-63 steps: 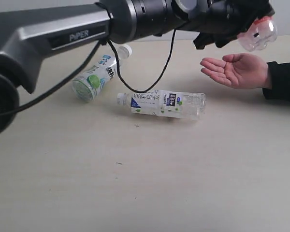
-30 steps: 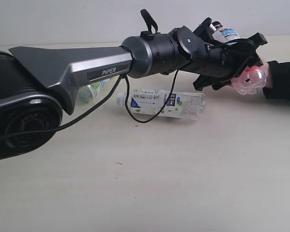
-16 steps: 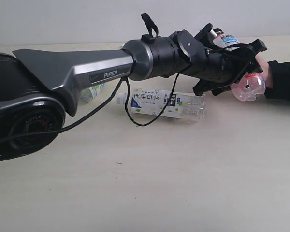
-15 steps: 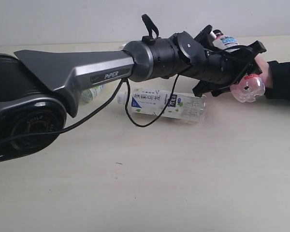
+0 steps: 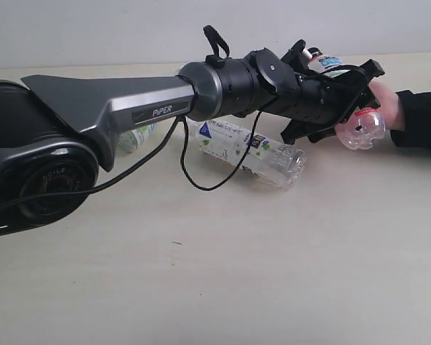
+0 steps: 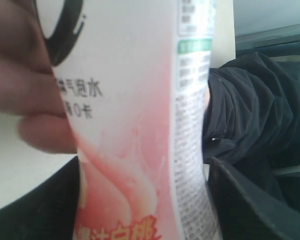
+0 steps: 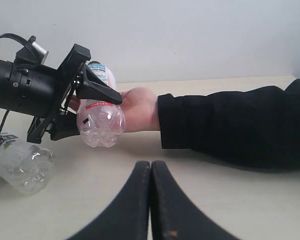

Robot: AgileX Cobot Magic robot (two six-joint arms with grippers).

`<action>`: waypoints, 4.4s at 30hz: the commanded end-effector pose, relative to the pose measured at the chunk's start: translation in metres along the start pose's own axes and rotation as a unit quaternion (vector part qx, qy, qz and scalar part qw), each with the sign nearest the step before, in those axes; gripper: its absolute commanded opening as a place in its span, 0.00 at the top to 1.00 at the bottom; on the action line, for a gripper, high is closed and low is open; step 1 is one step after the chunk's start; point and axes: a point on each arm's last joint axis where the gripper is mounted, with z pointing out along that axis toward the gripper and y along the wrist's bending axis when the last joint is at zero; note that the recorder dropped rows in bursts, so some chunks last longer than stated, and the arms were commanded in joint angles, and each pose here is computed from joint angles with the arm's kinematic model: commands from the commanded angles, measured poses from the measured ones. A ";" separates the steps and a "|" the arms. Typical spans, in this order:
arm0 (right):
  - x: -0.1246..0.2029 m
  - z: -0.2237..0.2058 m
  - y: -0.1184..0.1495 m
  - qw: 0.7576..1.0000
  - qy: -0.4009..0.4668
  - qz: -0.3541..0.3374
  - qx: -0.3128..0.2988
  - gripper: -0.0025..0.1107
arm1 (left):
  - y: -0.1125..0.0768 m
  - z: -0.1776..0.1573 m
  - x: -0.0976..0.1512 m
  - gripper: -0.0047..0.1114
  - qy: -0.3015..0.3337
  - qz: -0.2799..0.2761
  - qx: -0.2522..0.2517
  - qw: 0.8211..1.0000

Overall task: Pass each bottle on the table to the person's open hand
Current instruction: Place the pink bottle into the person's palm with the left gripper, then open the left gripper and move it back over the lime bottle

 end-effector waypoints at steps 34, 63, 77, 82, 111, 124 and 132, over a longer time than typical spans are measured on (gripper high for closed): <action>0.001 0.000 0.000 1.000 -0.005 0.001 0.004 0.98 | 0.002 -0.003 -0.013 0.22 -0.024 0.030 0.004 0.999; 0.001 0.000 0.000 1.000 -0.005 0.001 0.004 0.98 | -0.051 -0.044 -0.018 0.17 -0.008 0.156 0.043 0.987; 0.001 0.000 0.000 1.000 -0.005 0.001 0.004 0.98 | -0.100 -0.107 -0.014 0.95 0.054 0.289 0.029 0.955; 0.001 0.000 0.000 1.000 -0.005 0.001 0.004 0.98 | -0.107 -0.132 -0.011 0.96 0.090 0.357 -0.017 0.930; 0.001 0.000 0.000 1.000 -0.005 0.001 0.004 0.98 | -0.057 -0.327 0.013 0.96 -0.026 0.474 -0.334 0.814; 0.001 0.000 0.000 1.000 -0.005 0.001 0.004 0.98 | 0.001 -0.351 -0.018 0.96 -0.067 0.395 -0.415 0.817; 0.001 0.000 0.000 1.000 -0.005 0.001 0.004 0.98 | 0.050 -0.320 -0.060 0.96 0.005 0.344 -0.463 0.817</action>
